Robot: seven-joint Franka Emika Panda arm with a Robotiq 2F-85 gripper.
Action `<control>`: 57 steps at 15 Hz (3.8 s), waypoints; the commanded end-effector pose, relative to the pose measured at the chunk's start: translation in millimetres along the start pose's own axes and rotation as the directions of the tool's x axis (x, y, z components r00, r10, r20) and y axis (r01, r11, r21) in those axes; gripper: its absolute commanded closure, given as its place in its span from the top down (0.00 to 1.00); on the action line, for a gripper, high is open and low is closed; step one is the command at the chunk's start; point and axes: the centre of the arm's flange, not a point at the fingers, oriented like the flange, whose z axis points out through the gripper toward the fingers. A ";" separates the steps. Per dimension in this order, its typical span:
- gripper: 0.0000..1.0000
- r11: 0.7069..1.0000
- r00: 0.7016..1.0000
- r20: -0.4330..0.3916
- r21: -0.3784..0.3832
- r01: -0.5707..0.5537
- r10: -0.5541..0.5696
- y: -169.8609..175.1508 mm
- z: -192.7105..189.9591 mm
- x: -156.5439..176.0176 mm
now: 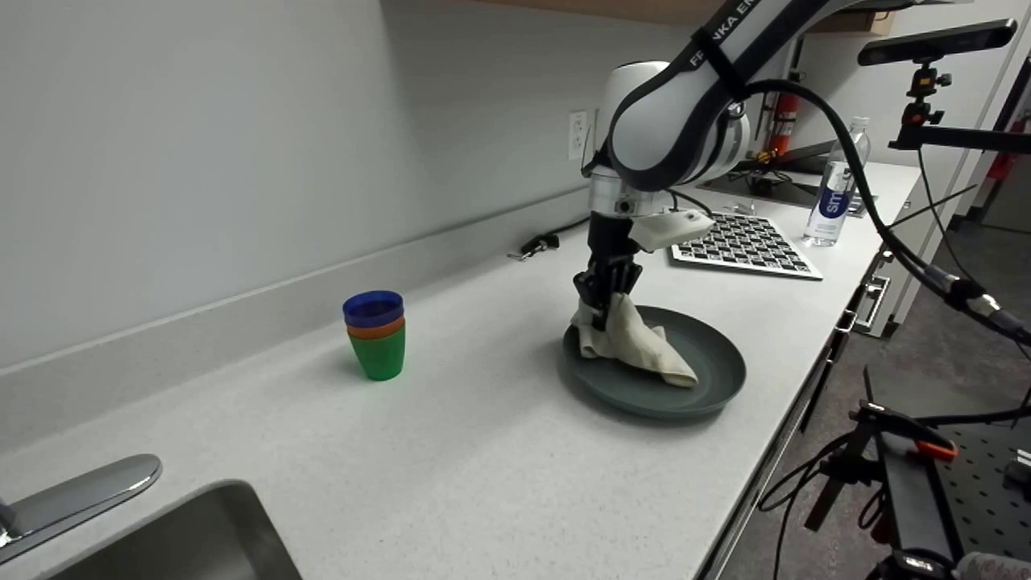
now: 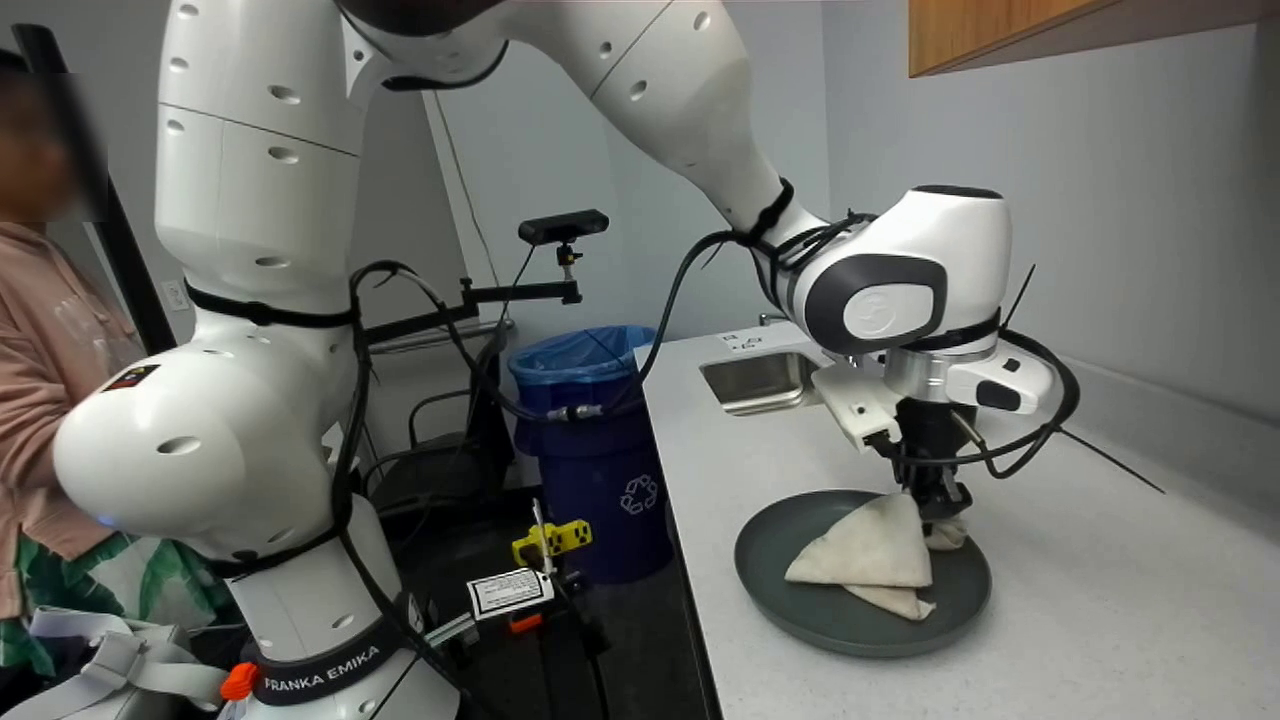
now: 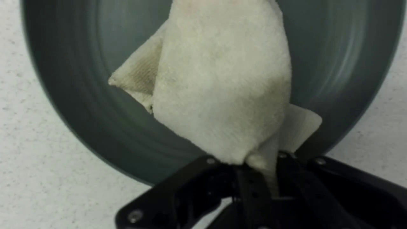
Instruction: Use the towel to wipe the grey plate
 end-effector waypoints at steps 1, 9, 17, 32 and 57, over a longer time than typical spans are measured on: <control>0.02 0.994 0.999 -0.024 0.104 0.031 -0.028 -26.3 -20.6 -7.3; 0.02 0.958 0.968 -0.160 0.182 0.223 -0.195 -104.5 -94.0 -22.1; 0.02 0.896 0.903 -0.222 0.177 0.407 -0.367 -173.2 -101.9 -50.4; 1.00 0.888 0.889 -0.004 0.045 0.457 -0.457 -131.5 -100.0 -66.9; 1.00 0.973 0.949 -0.214 -0.041 0.229 -0.232 -22.0 -153.4 -151.9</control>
